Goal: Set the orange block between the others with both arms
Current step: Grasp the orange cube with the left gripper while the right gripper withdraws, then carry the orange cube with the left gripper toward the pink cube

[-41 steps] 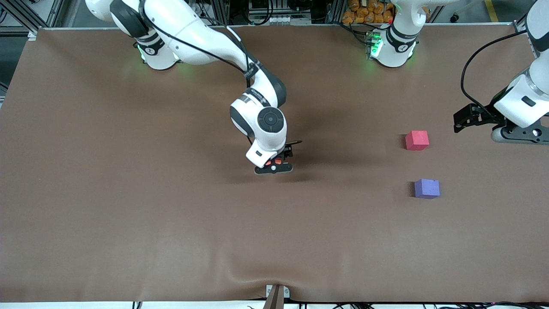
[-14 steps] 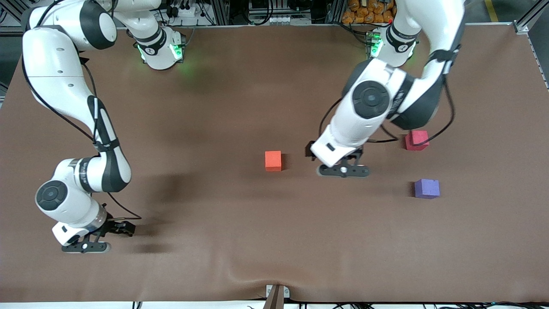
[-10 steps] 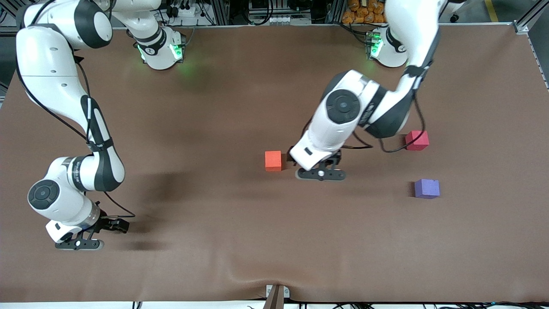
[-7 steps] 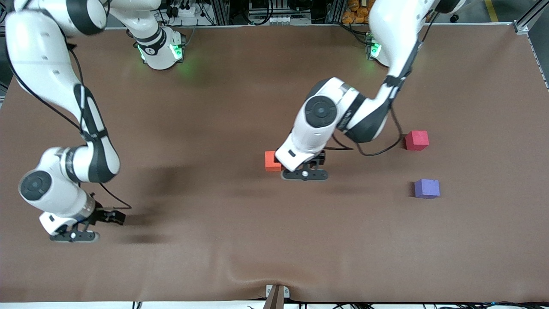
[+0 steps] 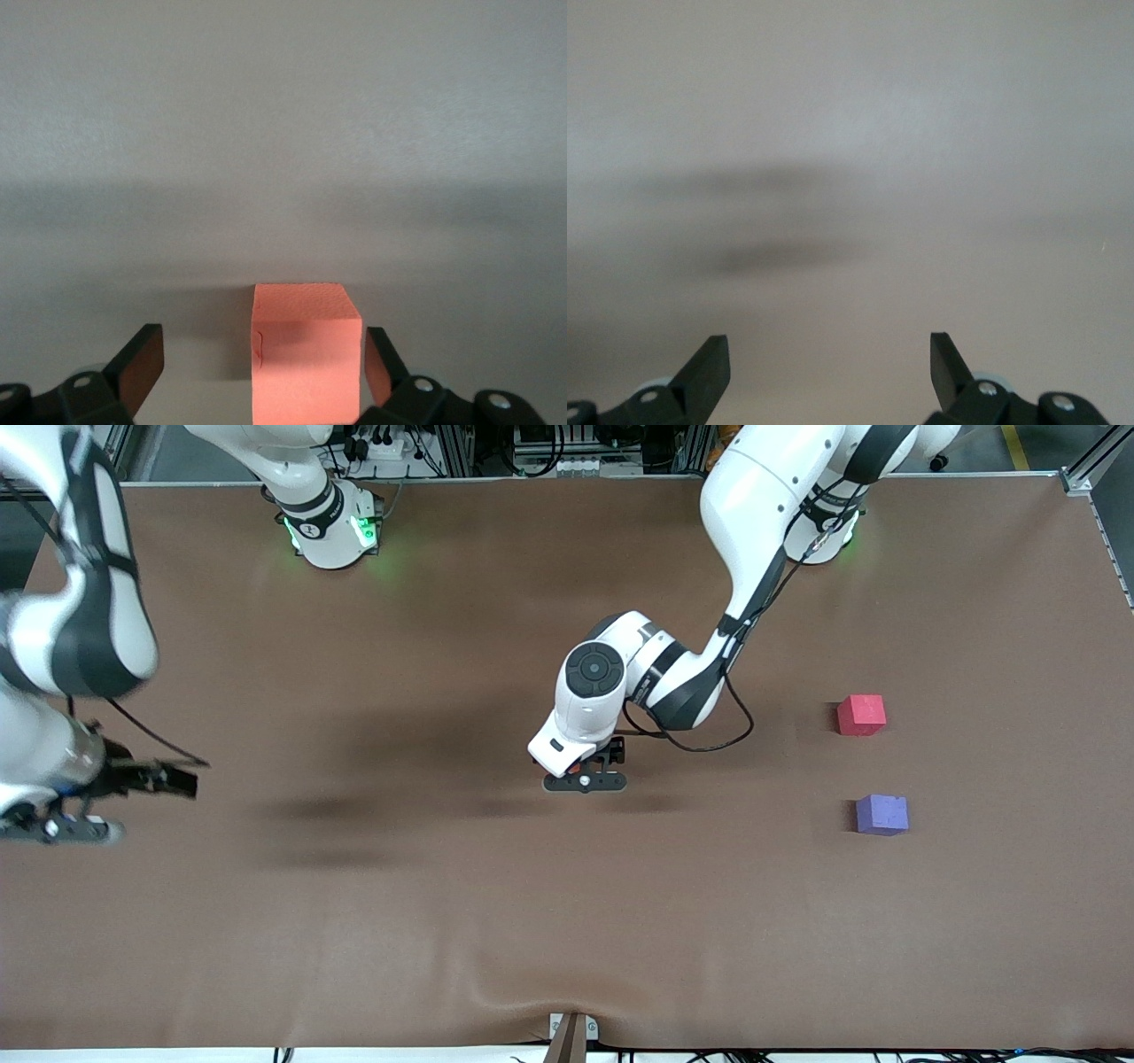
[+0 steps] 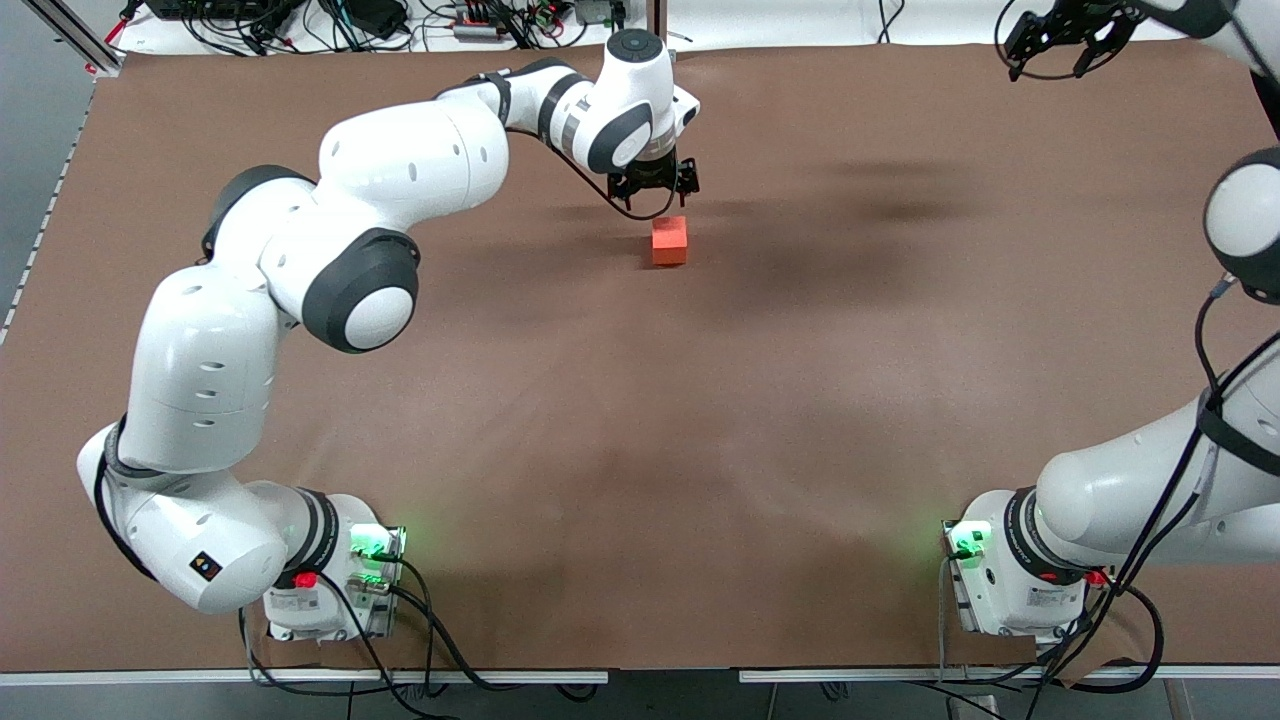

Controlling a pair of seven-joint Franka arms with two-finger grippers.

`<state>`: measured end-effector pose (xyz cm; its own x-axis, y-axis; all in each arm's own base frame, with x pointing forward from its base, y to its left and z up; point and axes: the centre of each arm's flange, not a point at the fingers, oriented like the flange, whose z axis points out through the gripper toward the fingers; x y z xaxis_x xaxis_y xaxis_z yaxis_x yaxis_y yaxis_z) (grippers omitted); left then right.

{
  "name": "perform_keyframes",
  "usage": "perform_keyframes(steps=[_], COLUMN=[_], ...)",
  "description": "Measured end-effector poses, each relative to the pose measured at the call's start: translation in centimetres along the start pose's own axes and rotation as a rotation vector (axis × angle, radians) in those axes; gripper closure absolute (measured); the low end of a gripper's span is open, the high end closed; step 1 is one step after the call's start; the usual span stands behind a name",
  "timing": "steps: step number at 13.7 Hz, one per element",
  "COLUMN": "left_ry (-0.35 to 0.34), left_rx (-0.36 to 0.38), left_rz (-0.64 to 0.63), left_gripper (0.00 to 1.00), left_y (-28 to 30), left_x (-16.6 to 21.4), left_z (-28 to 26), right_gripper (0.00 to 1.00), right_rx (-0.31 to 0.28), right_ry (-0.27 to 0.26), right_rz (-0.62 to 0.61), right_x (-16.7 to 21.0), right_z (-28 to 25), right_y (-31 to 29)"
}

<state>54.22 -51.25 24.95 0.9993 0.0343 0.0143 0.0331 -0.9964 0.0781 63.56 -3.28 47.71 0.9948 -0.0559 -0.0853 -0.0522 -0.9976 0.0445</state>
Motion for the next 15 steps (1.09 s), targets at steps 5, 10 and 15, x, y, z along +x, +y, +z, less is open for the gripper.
perform_keyframes(steps=[5, 10, 15], left_ry=[-0.008, 0.022, 0.016], left_rx=[0.006, -0.030, -0.027], left_rz=[-0.010, -0.037, -0.024], left_gripper=[0.00, 0.00, 0.00], left_y=[0.8, 1.8, 2.5], left_x=[-1.0, -1.5, -2.6], left_z=[0.7, 2.1, 4.3], right_gripper=[0.00, 0.00, 0.00], right_rx=[0.092, 0.087, 0.088], right_ry=[-0.090, -0.025, -0.012], right_rz=[-0.008, -0.057, -0.006], right_x=[-5.0, -9.8, -10.7], right_z=[-8.1, -14.9, -15.6], right_y=[-0.6, 1.2, 5.0])
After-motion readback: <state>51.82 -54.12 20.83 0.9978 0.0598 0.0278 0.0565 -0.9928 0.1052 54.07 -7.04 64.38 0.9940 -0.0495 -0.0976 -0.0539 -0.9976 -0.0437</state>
